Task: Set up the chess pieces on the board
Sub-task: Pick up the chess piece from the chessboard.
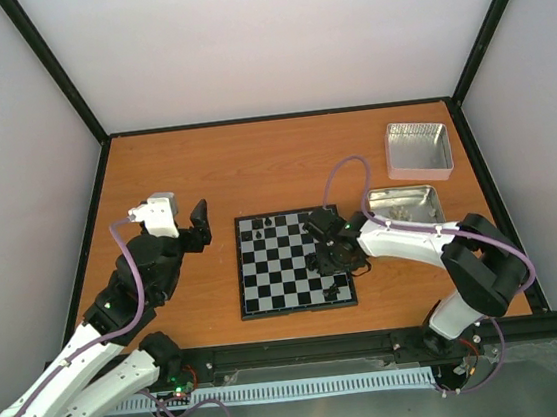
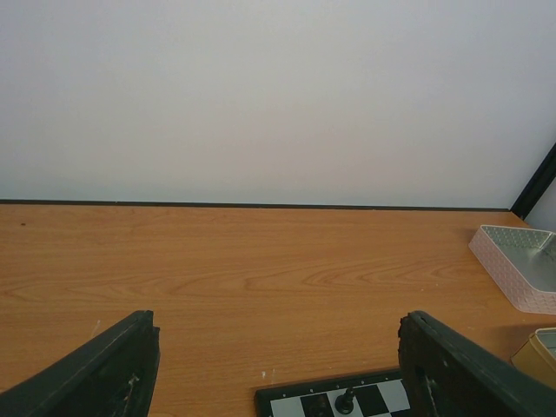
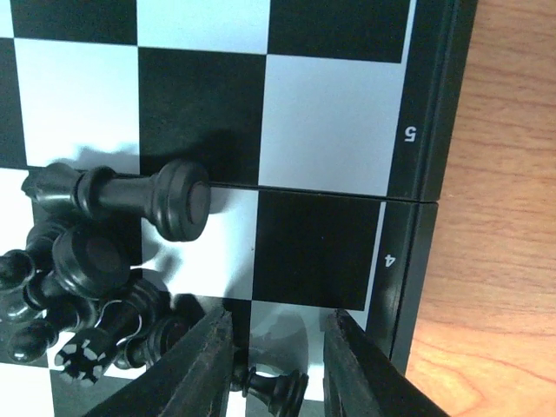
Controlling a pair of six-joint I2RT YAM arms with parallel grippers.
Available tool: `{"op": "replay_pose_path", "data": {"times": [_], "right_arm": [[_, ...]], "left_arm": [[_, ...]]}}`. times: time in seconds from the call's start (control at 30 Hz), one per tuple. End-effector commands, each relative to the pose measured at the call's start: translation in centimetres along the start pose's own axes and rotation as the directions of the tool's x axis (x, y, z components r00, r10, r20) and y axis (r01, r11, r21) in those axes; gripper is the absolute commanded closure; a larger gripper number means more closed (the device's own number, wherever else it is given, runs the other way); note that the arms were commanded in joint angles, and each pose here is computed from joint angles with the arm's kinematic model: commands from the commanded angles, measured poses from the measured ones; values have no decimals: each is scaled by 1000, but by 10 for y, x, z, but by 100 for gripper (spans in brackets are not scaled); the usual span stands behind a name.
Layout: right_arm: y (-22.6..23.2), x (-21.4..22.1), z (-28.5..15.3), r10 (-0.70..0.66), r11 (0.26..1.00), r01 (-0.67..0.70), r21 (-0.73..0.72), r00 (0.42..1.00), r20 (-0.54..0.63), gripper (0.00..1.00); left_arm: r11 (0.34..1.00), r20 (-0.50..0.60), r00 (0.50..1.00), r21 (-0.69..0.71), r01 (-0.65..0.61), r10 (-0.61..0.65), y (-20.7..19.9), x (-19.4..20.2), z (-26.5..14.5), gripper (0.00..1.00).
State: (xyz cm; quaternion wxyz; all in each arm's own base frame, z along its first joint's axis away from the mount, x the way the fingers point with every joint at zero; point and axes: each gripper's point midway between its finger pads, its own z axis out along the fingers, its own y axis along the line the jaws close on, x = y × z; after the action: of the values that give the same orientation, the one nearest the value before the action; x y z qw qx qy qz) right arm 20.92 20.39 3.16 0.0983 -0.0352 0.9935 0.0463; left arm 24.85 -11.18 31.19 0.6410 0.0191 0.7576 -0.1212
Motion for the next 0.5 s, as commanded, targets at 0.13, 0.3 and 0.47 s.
{"op": "replay_pose_path", "data": {"times": [0.13, 0.3, 0.47], "right_arm": [[7, 26, -1, -92, 994, 87, -67, 993, -72, 69], [4, 31, -1, -128, 990, 123, -73, 989, -80, 68], [-1, 39, 2, -131, 990, 124, -64, 986, -103, 69]], "left_arm": [[1000, 13, 1000, 1, 17, -17, 0, -3, 0, 24], [1000, 11, 1000, 0, 16, -16, 1, -2, 0, 24], [1000, 11, 1000, 0, 19, -19, 1, -2, 0, 24]]}}
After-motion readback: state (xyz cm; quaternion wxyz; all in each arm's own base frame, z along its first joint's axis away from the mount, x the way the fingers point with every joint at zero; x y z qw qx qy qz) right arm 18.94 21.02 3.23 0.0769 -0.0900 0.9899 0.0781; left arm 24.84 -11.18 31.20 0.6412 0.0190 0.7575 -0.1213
